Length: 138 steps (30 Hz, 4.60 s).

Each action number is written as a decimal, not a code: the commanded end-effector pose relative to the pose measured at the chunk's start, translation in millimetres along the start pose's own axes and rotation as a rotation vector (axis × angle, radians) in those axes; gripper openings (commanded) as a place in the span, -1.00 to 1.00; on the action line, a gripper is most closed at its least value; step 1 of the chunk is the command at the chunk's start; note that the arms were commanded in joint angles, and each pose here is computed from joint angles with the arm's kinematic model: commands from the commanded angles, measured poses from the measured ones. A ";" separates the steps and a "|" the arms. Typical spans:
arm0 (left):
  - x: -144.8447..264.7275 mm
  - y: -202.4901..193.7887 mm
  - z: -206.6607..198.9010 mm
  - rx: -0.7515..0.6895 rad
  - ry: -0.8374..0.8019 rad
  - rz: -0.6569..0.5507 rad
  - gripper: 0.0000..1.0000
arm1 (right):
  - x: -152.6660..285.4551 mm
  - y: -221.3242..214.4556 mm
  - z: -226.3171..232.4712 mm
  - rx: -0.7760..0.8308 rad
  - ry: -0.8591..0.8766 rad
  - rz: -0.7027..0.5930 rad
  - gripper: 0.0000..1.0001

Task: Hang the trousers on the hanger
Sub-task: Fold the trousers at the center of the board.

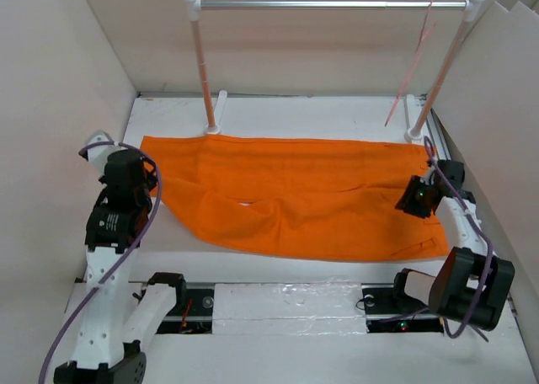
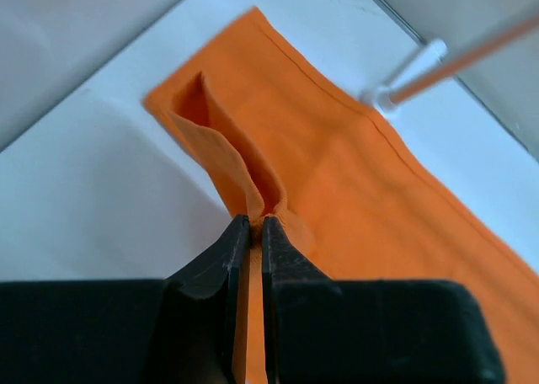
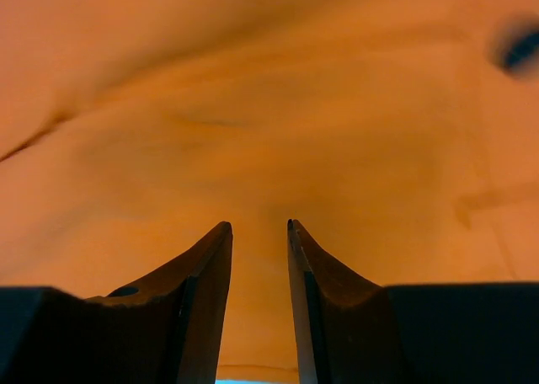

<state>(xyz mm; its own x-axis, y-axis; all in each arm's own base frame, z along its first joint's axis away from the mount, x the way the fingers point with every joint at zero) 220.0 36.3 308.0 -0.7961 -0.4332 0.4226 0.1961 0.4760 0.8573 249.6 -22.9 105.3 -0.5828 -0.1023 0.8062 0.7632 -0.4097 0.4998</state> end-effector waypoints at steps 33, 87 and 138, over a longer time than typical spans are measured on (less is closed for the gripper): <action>63.4 4.0 -12.3 -0.202 -0.220 -0.170 -1.00 | 62.1 -55.1 -183.3 -0.712 -0.579 -0.029 -0.06; -252.4 32.9 -22.5 -0.072 0.412 0.009 -1.00 | -29.2 330.6 -82.8 -0.267 -0.259 -0.415 -1.00; -227.8 -145.9 71.2 0.134 0.385 0.490 -1.00 | -85.2 89.5 -37.3 -0.279 0.119 -0.264 -0.08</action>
<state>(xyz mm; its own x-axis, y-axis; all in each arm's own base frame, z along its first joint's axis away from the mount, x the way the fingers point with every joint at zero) 332.5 105.7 52.4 -0.3931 -0.2942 0.8712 0.3908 0.8041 0.4479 332.4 -75.5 54.2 -0.7349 -0.0865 0.6726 0.5492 -0.6578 0.5154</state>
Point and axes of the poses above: each gripper's point midway between its finger pads, its own x axis back along the fingers, its own z axis along the line the jaws close on, y = z × x, the point moved 3 cm from there along x, back along the fingers, and after that the axes turned 3 degrees about -x, right-handed, at the moved point
